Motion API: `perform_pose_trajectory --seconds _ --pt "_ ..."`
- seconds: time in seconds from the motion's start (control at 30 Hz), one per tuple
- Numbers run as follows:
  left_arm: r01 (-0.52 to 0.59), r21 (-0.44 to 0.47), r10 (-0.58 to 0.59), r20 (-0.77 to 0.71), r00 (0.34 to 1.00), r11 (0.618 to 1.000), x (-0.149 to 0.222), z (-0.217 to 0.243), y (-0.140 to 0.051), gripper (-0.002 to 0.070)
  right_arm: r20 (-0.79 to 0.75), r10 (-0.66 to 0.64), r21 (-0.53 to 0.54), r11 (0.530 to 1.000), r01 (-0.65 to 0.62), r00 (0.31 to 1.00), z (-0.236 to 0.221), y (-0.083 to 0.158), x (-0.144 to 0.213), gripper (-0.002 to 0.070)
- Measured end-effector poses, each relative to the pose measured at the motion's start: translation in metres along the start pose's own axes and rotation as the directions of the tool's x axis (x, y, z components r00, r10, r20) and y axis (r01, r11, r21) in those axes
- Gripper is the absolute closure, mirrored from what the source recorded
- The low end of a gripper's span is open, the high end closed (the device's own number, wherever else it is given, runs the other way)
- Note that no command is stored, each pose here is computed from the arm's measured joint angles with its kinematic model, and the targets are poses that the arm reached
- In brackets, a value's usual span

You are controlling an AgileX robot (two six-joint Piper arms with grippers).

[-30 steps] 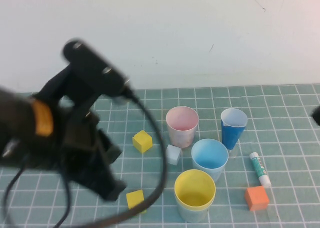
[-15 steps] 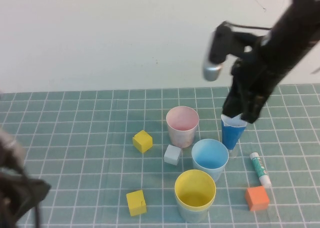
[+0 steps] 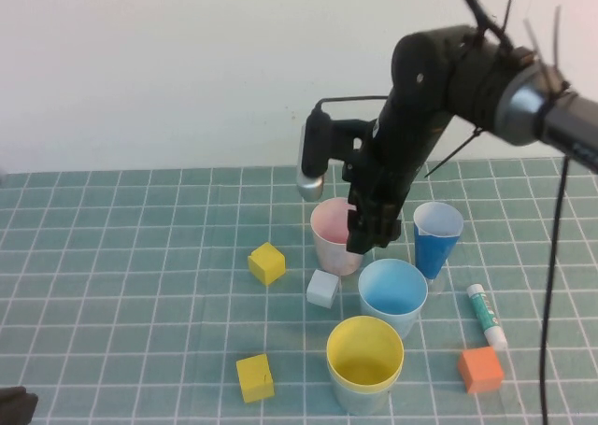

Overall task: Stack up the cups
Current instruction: Pick up the pink cup

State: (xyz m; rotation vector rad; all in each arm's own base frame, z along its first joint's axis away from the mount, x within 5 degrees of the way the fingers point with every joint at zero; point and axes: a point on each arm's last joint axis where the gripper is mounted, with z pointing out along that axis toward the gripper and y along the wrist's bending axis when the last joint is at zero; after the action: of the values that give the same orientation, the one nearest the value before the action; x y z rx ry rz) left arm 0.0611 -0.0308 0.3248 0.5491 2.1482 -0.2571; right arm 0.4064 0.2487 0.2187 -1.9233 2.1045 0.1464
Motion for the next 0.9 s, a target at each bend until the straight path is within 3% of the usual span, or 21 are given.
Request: perform_pose_trajectory --seconds 0.33,0.43,0.53,0.6,0.7,0.9 --pt "0.003 -0.012 -0.004 -0.051 0.999 1.000 0.006 0.002 0.001 0.0673 -0.026 0.015 -0.020 1.000 -0.016 1.000 0.070 -0.012 0.006 0.0139" --pt "0.003 -0.013 -0.004 -0.054 0.999 1.000 0.006 0.001 0.001 0.0673 -0.034 -0.002 -0.031 1.000 0.001 0.999 0.084 -0.012 0.009 0.0254" --pt "0.003 -0.013 -0.004 -0.054 0.999 1.000 0.006 0.001 0.001 0.0673 -0.032 -0.003 -0.026 1.000 0.002 0.999 0.087 -0.013 0.009 0.0488" --pt "0.003 -0.013 -0.004 -0.054 0.999 1.000 0.006 0.001 0.001 0.0673 -0.030 0.023 -0.012 1.000 -0.023 0.999 0.086 -0.015 0.008 0.0597" --pt "0.006 -0.013 -0.006 -0.054 0.999 1.000 0.006 0.001 0.001 0.0673 -0.020 0.059 0.030 0.998 -0.058 0.998 0.074 -0.022 0.003 0.0648" --pt "0.006 -0.013 -0.006 -0.054 0.999 1.000 0.006 0.001 0.001 0.0673 0.038 0.098 0.090 0.991 -0.101 0.994 -0.003 -0.025 -0.015 0.0652"
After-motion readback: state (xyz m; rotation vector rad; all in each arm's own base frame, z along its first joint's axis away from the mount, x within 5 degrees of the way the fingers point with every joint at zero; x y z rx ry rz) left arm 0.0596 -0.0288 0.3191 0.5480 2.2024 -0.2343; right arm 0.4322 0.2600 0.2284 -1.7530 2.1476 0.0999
